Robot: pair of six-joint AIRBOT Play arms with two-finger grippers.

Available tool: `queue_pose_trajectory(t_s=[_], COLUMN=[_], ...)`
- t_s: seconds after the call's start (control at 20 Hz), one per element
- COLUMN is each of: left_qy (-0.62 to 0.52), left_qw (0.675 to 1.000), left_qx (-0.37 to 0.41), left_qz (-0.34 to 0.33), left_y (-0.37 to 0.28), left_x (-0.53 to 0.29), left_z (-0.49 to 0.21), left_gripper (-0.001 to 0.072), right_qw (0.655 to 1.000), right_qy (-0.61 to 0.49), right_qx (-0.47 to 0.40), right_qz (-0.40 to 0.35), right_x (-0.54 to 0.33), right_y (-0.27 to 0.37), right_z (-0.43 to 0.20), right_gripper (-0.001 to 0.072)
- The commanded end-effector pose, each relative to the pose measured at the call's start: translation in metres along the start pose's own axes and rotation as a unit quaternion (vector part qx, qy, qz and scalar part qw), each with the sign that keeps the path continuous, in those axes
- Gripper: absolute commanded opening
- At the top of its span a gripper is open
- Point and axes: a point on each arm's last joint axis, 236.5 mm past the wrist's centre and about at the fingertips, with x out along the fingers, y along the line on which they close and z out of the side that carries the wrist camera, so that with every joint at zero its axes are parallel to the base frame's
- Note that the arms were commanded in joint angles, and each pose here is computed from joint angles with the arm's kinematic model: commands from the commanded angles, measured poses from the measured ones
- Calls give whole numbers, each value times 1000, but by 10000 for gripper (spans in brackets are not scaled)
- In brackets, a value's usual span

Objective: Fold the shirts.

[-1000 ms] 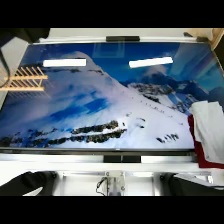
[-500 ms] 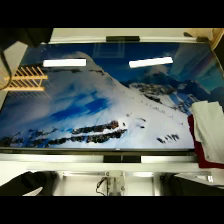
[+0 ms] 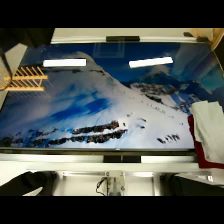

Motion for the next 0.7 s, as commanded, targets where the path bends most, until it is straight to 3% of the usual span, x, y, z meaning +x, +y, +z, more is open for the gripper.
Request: queue_pose_trajectory(t_s=[0.0,0.45,0.65], left_qy=[3,3,7], left_qw=[1000,1000,1000], left_qx=[-2,0,1], left_qz=[0,0,1], left_y=[0,0,0], left_x=[0,0,4], left_z=[-2,-2,-5], left_gripper=[593,593,594], right_qw=[1000,997,992], right_qy=[-5,-3,67], right_qx=[20,15,10], right_qz=[3,75,106], right_x=[-3,-35,-58], right_y=[-4,66,99], right_z=[6,25,1], right_gripper=[86,86,86])
